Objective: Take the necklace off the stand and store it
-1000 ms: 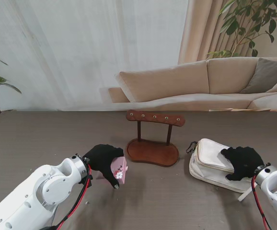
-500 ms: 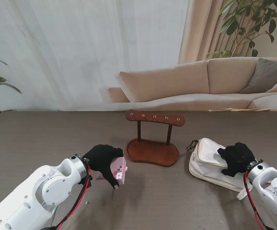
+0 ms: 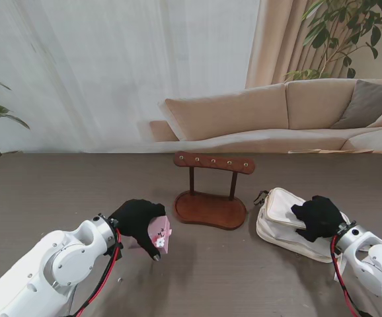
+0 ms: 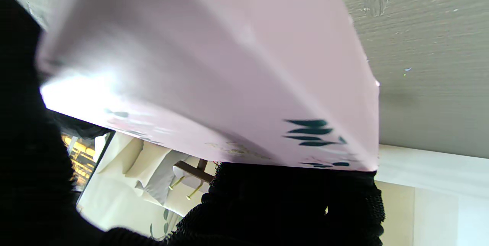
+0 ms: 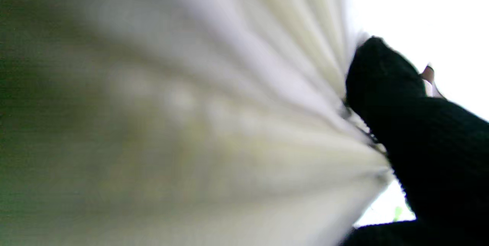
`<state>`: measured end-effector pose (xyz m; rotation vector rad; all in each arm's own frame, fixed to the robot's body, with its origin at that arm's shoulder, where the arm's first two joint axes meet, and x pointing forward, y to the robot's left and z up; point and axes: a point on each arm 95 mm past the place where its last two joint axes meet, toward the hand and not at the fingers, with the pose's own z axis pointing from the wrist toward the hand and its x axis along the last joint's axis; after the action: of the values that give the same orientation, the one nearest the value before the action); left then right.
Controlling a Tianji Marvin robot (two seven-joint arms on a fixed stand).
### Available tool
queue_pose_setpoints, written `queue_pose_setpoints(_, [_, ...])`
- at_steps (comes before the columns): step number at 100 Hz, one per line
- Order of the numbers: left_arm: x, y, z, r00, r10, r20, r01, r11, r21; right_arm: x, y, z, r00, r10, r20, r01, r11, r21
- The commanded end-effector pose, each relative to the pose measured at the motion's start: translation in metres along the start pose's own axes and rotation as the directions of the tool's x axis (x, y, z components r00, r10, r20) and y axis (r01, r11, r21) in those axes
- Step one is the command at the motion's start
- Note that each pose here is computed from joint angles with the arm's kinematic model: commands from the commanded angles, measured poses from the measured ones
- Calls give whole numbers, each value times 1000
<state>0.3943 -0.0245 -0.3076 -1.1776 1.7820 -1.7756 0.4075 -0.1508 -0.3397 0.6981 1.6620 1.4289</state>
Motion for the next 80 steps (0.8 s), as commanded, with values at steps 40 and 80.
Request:
queue_pose_setpoints(40, [-1,-3,-3,1000,12,6,-12,1000,2,43,3,-1,976,189,-111,-189,982,5])
queue_pose_setpoints(80, [-5,-5,-9,1000,20,19,-20,1000,9,76,7,4,941,284,-184,-291,957,-12])
